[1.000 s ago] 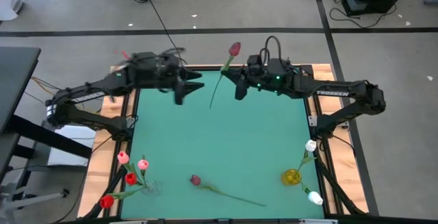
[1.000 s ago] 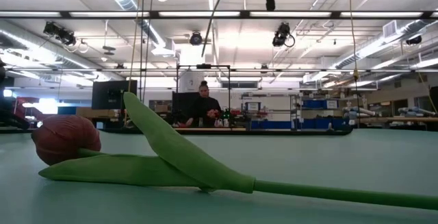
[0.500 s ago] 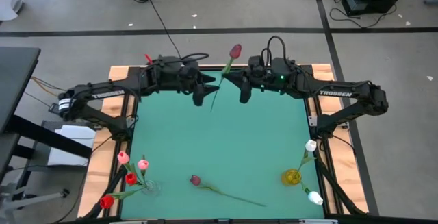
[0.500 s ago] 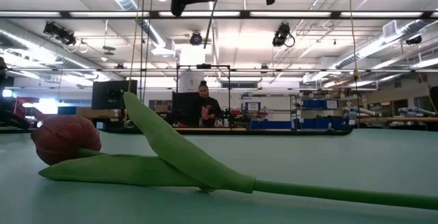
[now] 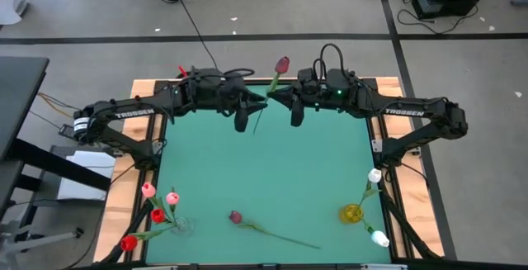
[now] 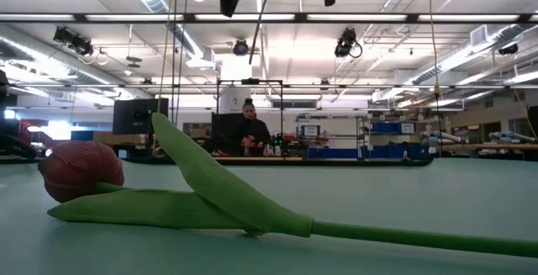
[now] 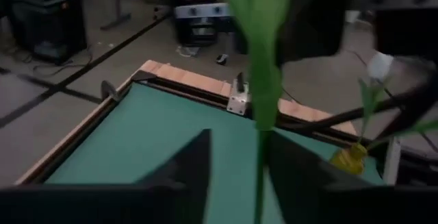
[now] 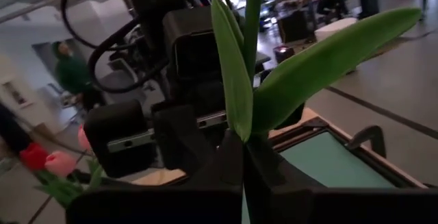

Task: Sort flowers into vase by color
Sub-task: Put the top dark red flower into the yellow transparntl vase

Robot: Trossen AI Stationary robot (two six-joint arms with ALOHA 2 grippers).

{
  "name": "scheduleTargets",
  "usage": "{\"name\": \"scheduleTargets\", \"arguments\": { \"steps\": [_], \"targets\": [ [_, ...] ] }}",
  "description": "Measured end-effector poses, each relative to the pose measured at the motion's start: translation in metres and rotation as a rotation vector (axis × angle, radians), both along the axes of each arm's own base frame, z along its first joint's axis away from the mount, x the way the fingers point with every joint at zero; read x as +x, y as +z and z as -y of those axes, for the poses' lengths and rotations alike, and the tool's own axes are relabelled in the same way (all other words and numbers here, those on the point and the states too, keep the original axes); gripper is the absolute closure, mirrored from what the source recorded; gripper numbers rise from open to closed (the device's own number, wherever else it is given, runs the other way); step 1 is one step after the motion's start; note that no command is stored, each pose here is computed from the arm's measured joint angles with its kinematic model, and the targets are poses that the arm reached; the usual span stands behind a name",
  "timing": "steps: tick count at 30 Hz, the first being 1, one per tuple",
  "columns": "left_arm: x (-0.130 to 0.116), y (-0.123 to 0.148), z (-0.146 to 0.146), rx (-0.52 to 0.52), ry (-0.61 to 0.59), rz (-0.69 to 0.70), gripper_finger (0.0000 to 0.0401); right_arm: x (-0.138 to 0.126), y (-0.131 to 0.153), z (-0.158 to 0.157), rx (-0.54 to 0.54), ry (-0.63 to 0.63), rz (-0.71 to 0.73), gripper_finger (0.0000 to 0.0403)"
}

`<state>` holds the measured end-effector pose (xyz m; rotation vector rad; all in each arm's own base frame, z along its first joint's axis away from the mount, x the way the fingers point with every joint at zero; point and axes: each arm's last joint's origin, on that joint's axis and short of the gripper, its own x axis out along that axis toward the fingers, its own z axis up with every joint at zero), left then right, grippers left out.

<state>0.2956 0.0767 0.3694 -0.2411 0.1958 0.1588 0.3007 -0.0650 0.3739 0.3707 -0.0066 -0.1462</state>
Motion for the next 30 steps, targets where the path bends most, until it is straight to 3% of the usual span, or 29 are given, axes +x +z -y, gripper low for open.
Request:
{"name": "scheduleTargets", "arguments": {
  "steps": [3, 5, 13, 20, 25, 30],
  "targets": [
    [0.003, -0.002, 0.002, 0.029, -0.064, -0.004, 0.0353, 0.0, 0.0, -0.001, -0.004, 0.051, -0.001, 0.0396],
    [0.004, -0.003, 0.004, 0.032, -0.112, -0.004, 0.0386, 0.0, -0.001, -0.002, -0.008, 0.079, -0.011, 0.0395],
    [0.006, 0.0, 0.005, 0.111, -0.192, 0.024, 0.0396, 0.0, 0.007, -0.003, -0.095, 0.135, -0.013, 0.0374],
    [0.008, 0.008, 0.004, 0.193, -0.203, 0.116, 0.0399, -0.004, 0.023, -0.004, -0.159, 0.167, -0.088, 0.0248],
    [0.006, 0.015, -0.001, 0.175, -0.172, 0.183, 0.04, -0.006, 0.029, -0.004, -0.199, 0.155, -0.102, 0.015],
    [0.006, 0.015, -0.001, 0.168, -0.17, 0.185, 0.04, -0.006, 0.035, -0.003, -0.208, 0.113, -0.084, 0.0131]
  ]
}}
